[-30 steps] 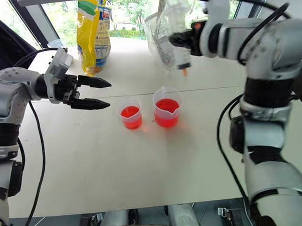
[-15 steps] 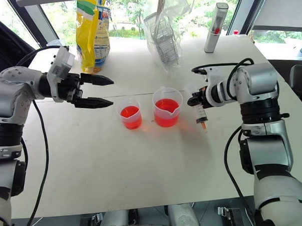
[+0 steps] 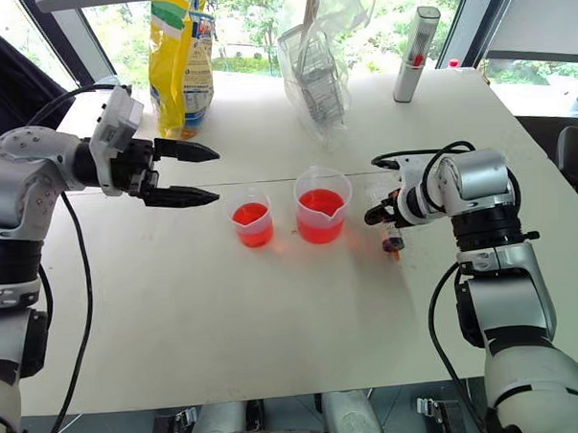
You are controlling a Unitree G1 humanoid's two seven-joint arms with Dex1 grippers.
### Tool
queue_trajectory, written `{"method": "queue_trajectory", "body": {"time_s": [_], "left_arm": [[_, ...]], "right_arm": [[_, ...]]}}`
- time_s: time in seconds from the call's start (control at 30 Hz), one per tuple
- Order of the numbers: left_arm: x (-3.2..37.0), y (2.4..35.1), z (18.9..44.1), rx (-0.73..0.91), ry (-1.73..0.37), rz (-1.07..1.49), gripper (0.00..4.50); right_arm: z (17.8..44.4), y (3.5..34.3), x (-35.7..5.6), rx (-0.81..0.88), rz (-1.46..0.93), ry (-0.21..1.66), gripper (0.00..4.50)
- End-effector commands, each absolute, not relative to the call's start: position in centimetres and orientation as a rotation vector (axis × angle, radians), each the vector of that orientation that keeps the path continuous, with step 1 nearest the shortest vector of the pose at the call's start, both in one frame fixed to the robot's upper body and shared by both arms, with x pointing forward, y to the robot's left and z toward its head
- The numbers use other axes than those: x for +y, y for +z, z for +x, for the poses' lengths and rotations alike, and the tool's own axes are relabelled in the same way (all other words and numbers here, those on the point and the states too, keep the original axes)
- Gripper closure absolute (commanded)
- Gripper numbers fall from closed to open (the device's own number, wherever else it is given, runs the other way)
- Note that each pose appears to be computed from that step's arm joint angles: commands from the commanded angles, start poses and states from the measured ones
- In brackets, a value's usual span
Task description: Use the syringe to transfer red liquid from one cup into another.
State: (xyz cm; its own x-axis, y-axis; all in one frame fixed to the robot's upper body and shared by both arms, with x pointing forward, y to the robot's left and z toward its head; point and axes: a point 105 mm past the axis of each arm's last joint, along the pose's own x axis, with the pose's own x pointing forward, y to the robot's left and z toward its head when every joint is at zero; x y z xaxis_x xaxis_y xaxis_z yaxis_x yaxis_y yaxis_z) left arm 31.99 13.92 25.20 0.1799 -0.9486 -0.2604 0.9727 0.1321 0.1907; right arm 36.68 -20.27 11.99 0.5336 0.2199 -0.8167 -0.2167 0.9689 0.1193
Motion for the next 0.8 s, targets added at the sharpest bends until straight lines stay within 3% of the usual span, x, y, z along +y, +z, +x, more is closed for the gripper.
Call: {"method": "queue_trajectory", "body": {"time_s": [0.03,0.27,0.57,0.67,0.8], "left_arm": [[14.0,26.5,31.5,0.036,-1.396,0.365,0.41],[13.8,26.7,31.3,0.039,-1.417,0.348,0.41],[14.1,27.0,31.2,0.030,-1.403,0.330,0.41],[14.2,27.0,31.1,0.027,-1.396,0.328,0.41],[14.2,27.0,31.1,0.021,-1.386,0.328,0.41]], "right_arm": [[36.7,13.5,-20.0,0.924,0.001,0.275,0.09],[35.0,17.6,-20.7,0.785,-0.114,0.332,0.09],[28.6,24.7,-19.5,0.523,-0.272,0.631,0.09],[25.9,25.6,-18.6,0.475,-0.338,0.744,0.09],[23.3,24.4,-18.9,0.501,-0.443,0.805,0.09]]}}
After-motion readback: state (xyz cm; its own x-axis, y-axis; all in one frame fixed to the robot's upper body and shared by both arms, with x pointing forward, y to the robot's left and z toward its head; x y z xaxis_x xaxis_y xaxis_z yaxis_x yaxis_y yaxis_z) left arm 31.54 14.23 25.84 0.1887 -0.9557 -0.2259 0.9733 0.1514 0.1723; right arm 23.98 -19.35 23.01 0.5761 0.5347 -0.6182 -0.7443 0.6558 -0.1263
